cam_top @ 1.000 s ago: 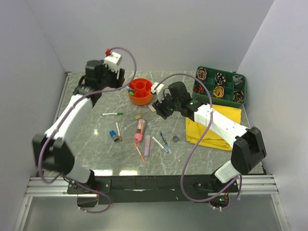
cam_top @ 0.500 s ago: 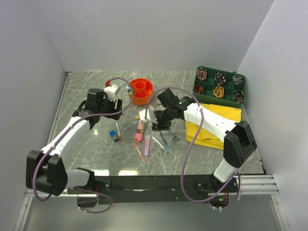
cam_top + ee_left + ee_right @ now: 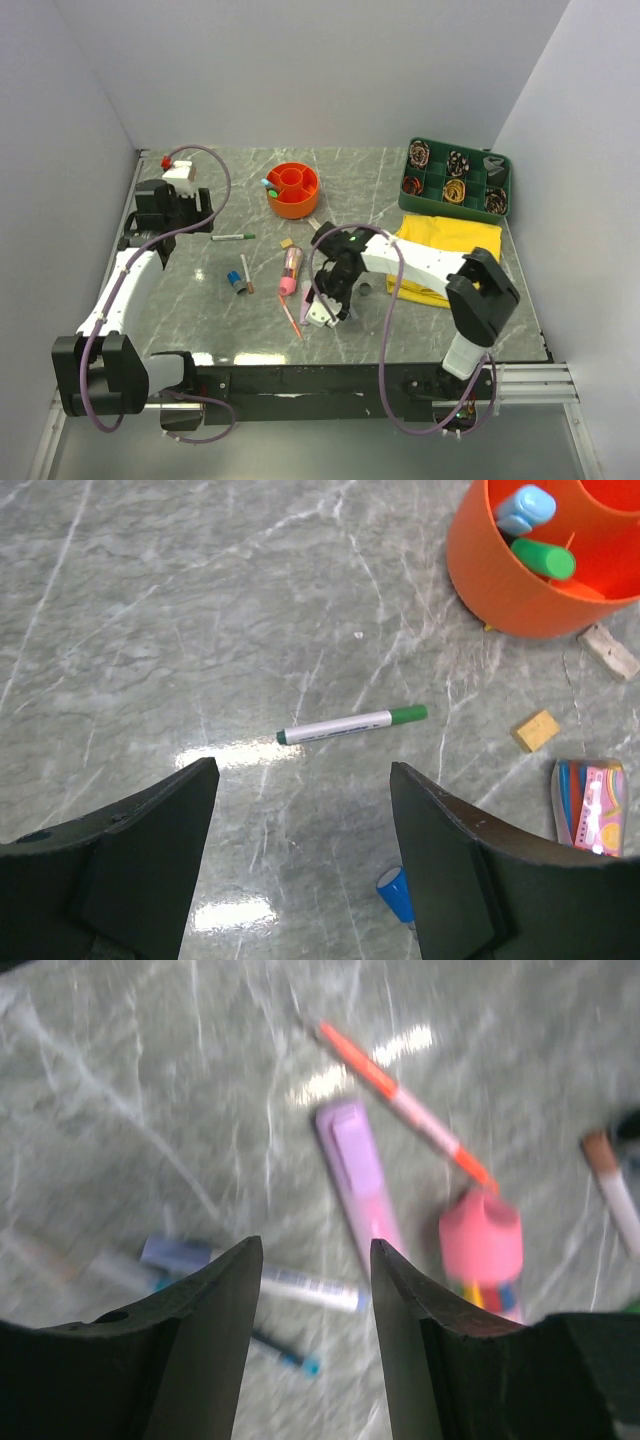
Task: Sort the stationery into containers
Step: Pick up the pen from the center of the board.
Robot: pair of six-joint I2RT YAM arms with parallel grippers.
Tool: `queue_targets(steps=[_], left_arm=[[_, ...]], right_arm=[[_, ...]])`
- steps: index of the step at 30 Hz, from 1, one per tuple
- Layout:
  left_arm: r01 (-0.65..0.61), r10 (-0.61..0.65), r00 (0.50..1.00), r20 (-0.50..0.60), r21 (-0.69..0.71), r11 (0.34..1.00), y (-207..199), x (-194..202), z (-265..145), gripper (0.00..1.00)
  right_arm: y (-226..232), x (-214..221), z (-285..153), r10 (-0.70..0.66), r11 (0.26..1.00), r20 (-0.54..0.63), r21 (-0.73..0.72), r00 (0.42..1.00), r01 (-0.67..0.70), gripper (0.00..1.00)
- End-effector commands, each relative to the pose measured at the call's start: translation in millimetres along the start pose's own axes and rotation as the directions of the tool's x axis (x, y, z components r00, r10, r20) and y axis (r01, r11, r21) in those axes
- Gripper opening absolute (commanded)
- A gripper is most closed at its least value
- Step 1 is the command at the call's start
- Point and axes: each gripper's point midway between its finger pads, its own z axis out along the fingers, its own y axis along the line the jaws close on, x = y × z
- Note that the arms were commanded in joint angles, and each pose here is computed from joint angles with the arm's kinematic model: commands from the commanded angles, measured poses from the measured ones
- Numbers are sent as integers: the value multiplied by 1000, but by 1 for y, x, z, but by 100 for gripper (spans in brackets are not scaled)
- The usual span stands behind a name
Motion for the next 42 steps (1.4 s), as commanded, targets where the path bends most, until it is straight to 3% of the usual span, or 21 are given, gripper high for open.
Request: queue_targets(steps=[1,15,42], left_arm=[[46,-47,994,104,14,999,1,-24,-12,76],[88,-88,989,116,11,996,6,-11,-19,76],[126,-128,987,95,28,992,7,0,-13,75]], right_arm=[[-28,-19,18,-396,917,47,-35,917,398,54],[-26,-1,49,-310,924,-30,-246,950,294,49],[-15,1,77,-225,916,-32,-348,974,200,47]])
